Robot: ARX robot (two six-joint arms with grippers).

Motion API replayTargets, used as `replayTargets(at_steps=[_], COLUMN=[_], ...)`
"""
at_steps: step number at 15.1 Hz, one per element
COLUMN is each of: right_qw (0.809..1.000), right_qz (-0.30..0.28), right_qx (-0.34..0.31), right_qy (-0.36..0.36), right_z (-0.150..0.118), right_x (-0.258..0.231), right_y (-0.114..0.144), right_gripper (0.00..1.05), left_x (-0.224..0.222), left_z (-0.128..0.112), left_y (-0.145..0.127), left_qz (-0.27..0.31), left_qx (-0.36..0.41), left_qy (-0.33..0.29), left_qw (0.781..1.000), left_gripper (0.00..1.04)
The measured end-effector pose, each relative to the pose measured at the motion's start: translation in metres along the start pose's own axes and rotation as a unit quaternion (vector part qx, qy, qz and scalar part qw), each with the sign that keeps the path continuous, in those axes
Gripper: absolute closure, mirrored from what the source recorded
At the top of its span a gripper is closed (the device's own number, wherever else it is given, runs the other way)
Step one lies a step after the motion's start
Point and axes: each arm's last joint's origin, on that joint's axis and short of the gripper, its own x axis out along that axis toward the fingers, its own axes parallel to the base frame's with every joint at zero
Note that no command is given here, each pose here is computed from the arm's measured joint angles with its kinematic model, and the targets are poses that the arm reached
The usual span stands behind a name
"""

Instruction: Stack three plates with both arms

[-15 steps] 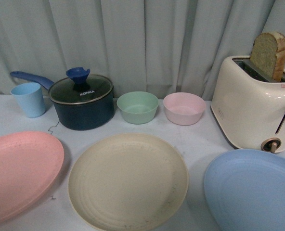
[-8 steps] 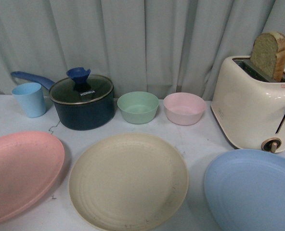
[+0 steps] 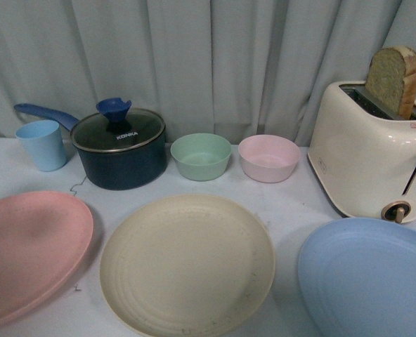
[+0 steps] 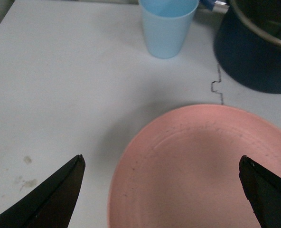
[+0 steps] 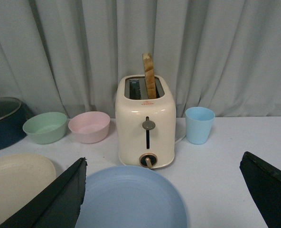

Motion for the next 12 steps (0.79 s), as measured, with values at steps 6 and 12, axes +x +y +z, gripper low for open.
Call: replayTargets(at_steps=[6, 12], right_qw=[1.0, 1.0], right_qz=[0.0, 0.0], right_qx=[0.0, 0.0], right_qy=[0.0, 0.0], right_z=[0.0, 0.0], right_x=[0.0, 0.0], right_y=[0.0, 0.0], right_gripper=[0.06, 0.06], left_x=[0.028, 0.04], left_z=[-0.057, -0.074], left_y=[0.031, 0.03], left_qz=[0.035, 0.031], left_qx=[-0.052, -0.073], left_qy=[0.06, 0.05], left_qw=[0.996, 0.996], left_gripper=[0.07, 0.07])
